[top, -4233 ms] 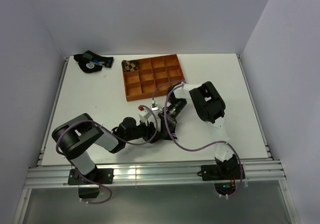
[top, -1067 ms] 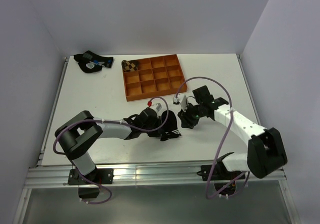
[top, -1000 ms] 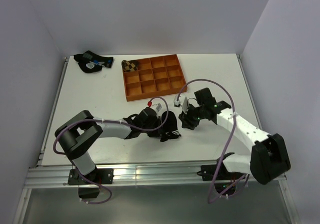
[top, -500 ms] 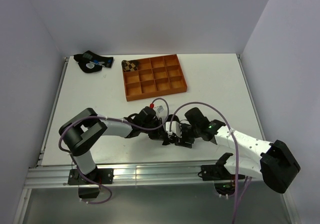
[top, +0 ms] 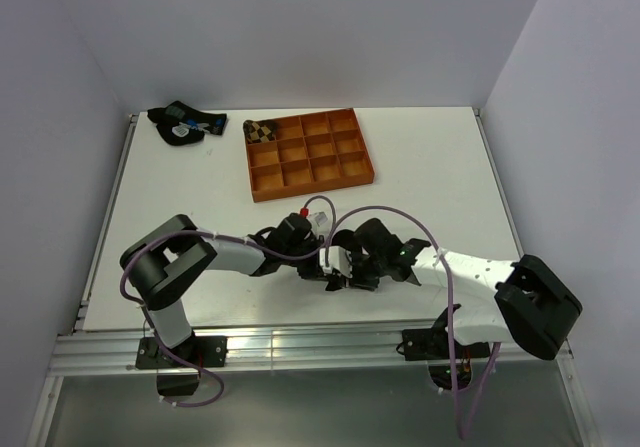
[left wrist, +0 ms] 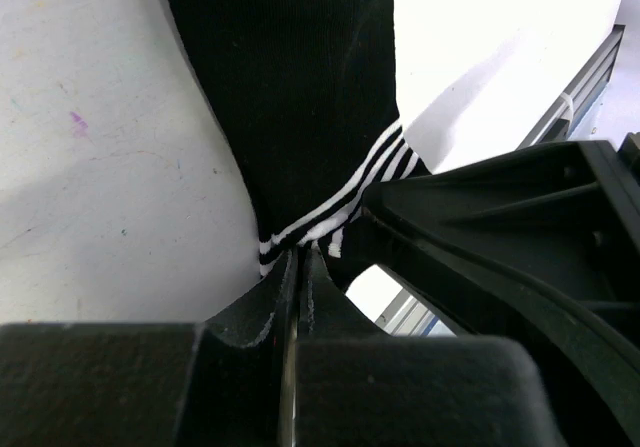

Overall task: Roll the socks
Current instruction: Roll the sock at the center of the board.

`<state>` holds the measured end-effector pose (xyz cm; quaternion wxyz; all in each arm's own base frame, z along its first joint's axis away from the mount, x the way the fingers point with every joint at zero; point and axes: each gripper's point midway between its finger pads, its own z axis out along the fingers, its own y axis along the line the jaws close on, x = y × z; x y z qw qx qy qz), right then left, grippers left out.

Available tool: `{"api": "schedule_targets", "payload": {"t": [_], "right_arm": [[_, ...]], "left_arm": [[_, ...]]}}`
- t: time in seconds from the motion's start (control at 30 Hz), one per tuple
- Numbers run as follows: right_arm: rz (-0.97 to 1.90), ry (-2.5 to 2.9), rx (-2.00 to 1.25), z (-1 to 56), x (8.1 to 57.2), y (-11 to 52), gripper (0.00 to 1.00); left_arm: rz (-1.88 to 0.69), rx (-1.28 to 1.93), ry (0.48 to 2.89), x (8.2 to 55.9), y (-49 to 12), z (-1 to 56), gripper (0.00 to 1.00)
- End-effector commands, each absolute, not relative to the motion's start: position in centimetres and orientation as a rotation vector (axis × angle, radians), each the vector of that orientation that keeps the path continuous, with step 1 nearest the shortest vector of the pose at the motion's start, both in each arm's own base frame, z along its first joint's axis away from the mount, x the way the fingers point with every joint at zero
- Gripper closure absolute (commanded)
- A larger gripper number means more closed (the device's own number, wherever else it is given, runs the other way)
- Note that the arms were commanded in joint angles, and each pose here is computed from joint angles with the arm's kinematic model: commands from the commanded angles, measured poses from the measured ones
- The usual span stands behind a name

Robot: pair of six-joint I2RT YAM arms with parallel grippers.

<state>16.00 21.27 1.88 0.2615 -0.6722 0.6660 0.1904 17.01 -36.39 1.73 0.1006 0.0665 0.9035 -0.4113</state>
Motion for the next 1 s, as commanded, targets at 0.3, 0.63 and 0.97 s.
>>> {"api": "schedule_targets", "payload": {"t": [0.3, 0.63, 0.97], "right_arm": [[0.589, 1.877, -1.726, 3.8, 18.0, 22.7, 0.87], [0.9, 2.224, -1.737, 3.2, 17.9, 21.0, 0.86], [1.068, 2.479, -1.776, 3.4, 16.9, 20.8, 0.85]], "left_arm": [[-1.067, 0.074, 2.833, 13.6, -32.0, -2.6, 0.92], [-1.037, -0.054, 2.571, 16.4, -32.3, 0.9, 0.69], [-0.882, 0.007, 2.368, 15.9, -31.2, 2.9, 0.69]]}}
